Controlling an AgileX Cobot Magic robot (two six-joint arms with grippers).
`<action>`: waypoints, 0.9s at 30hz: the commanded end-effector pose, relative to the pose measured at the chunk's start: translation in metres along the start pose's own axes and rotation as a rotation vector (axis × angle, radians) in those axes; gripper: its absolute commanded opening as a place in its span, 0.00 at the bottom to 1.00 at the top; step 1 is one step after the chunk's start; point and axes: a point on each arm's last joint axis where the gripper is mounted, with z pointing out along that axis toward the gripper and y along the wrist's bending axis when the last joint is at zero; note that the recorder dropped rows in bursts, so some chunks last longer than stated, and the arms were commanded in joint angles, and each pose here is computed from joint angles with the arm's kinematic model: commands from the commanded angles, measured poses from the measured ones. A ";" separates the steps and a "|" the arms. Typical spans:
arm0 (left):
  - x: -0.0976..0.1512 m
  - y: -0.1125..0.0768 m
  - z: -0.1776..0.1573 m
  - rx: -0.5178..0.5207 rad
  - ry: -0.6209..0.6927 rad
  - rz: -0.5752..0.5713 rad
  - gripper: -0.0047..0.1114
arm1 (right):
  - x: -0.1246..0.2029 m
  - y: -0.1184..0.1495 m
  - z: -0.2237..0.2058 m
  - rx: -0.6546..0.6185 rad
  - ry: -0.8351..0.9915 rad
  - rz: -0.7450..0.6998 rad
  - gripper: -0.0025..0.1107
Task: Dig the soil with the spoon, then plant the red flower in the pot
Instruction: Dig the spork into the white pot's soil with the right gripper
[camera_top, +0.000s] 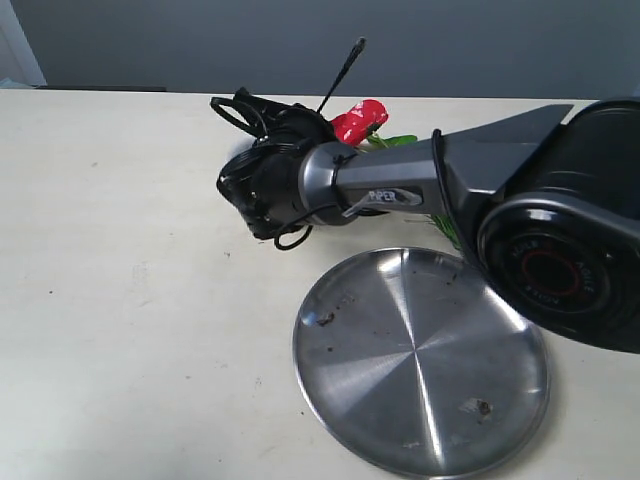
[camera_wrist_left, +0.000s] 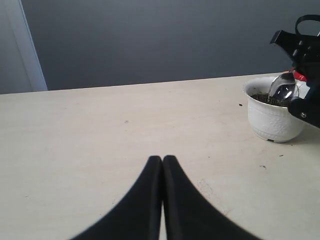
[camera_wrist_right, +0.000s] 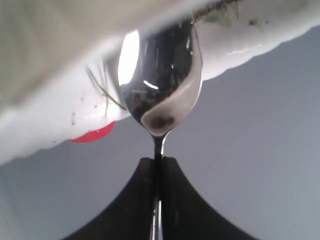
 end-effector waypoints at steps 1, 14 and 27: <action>-0.001 0.000 -0.001 0.003 -0.007 -0.003 0.04 | -0.003 0.002 0.000 -0.016 -0.009 0.005 0.02; -0.001 0.000 -0.001 0.003 -0.007 -0.003 0.04 | 0.022 -0.010 -0.009 0.042 0.068 0.044 0.02; -0.001 0.000 -0.001 0.003 -0.007 -0.003 0.04 | 0.012 -0.010 -0.008 0.036 -0.032 0.090 0.02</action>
